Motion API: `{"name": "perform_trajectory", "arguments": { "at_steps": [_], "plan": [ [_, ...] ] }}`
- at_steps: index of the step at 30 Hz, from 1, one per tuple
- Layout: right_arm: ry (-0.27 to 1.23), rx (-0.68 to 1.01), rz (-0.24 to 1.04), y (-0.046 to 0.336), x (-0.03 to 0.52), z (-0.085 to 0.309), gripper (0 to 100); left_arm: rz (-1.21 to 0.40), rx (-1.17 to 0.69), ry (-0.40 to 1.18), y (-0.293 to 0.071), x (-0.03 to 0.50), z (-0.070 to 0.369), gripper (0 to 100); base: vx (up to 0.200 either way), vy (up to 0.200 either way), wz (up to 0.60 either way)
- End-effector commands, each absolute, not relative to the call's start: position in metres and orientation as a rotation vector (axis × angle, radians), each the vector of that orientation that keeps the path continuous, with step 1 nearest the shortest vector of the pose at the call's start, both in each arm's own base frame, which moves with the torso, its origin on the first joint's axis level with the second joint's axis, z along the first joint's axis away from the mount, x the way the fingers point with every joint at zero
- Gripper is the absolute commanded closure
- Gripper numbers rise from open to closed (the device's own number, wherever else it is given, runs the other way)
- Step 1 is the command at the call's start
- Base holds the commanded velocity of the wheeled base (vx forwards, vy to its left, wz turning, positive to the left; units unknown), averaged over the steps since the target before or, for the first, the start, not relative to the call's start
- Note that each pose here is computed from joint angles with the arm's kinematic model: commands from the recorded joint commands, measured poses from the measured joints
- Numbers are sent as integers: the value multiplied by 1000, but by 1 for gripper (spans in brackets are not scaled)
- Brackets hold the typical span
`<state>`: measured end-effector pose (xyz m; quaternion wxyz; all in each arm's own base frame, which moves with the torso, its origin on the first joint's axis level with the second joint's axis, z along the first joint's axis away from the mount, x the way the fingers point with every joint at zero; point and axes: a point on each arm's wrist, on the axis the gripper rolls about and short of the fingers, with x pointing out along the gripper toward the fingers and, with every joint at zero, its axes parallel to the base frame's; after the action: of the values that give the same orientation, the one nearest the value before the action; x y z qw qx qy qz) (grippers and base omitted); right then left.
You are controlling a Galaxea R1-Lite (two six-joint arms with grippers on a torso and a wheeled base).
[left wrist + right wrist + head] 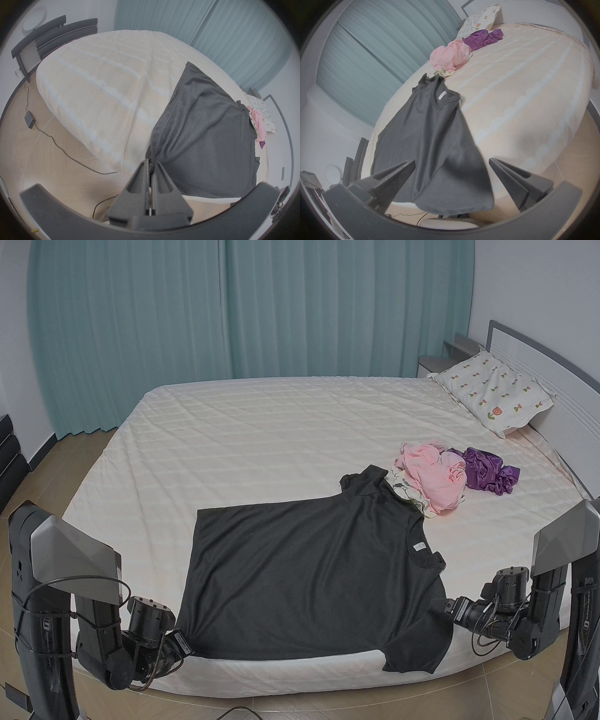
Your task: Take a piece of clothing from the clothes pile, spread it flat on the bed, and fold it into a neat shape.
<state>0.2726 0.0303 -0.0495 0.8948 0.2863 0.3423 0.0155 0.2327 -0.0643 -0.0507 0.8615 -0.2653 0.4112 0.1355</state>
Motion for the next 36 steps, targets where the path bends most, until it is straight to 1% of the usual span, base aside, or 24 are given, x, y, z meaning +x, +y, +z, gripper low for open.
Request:
{"name": "perform_trajectory", "arguments": {
  "at_steps": [1, 7, 13, 14, 21, 25, 27, 28, 32, 36],
  "plan": [
    [718, 597, 0, 21, 284, -69, 0, 281, -560, 861, -64, 231, -51, 100, 0, 0, 0],
    [677, 606, 3, 17, 299, -72, 0, 275, -561, 850, -64, 232, -53, 100, 0, 0, 0],
    [645, 613, 36, 17, 309, -69, 0, 276, -563, 849, -64, 232, -53, 100, 0, 0, 0],
    [645, 614, 42, 18, 310, -70, 100, 276, -563, 849, -64, 232, -53, 100, 0, 0, 0],
    [646, 604, 48, 17, 321, -70, 100, 272, -565, 842, -65, 233, -52, 100, 0, 0, 0],
    [554, 616, 31, 1, 340, -57, 100, 265, -577, 818, -65, 237, -48, 100, 0, 0, 0],
    [539, 618, 31, -1, 344, -54, 100, 258, -583, 803, -66, 239, -45, 100, 0, 0, 0],
    [517, 621, 30, -6, 351, -52, 100, 242, -598, 766, -67, 245, -39, 100, 0, 0, 0],
    [469, 628, 66, -12, 363, -44, 100, 222, -612, 715, -68, 255, -27, 100, 0, 0, 0],
    [451, 632, 116, -12, 374, -35, 100, 222, -594, 732, -71, 262, -27, 100, 0, 0, 0]
  ]
}}
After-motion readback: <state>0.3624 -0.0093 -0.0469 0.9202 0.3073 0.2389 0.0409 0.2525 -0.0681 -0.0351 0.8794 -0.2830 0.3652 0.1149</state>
